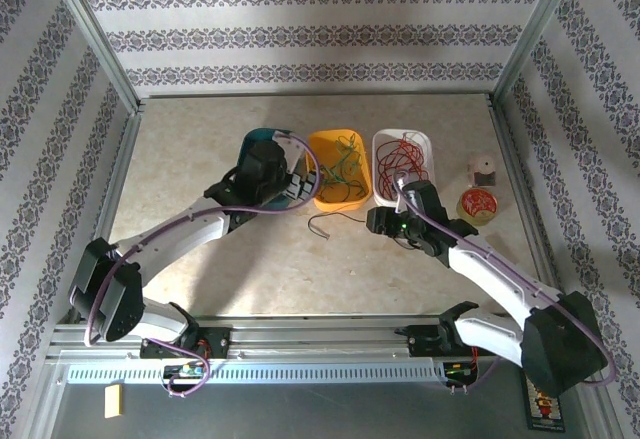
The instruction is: Untangle the cables
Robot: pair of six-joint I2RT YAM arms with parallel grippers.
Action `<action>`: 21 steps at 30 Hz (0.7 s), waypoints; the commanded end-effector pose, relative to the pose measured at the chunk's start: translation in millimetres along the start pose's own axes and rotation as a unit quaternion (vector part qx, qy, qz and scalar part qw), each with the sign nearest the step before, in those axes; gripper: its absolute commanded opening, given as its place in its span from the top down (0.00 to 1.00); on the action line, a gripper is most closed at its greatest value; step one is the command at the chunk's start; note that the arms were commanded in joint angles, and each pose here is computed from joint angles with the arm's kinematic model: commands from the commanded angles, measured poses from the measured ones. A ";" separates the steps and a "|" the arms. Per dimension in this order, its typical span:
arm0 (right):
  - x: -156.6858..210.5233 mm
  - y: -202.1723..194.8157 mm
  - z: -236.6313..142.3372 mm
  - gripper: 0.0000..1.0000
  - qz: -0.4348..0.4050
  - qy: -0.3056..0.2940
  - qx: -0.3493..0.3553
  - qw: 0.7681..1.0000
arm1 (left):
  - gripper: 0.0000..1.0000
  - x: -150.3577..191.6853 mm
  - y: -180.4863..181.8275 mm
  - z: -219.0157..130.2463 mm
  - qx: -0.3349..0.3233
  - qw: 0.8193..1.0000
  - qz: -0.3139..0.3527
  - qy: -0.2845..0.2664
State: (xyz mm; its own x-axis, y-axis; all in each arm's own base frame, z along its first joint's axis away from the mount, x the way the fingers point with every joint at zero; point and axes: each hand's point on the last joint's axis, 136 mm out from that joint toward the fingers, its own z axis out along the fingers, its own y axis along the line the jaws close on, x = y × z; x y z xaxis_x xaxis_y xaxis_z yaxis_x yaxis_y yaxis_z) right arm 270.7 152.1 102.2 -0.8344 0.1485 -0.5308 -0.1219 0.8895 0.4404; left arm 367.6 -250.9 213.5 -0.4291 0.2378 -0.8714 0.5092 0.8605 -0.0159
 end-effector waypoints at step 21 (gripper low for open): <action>12.4 -3.1 71.6 0.32 -0.176 0.141 0.119 0.967 | 0.04 29.1 41.8 -15.0 -0.074 0.990 -0.119 -0.005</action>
State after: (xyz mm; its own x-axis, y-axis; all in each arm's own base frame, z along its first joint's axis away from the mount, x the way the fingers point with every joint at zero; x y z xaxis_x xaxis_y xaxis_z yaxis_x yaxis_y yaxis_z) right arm 293.0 189.0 45.4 -0.8910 -0.2206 -0.3968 -0.3074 0.9363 0.1699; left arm 363.3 -206.7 186.0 -0.5331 0.0654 -0.8435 0.3101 0.9427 -0.1229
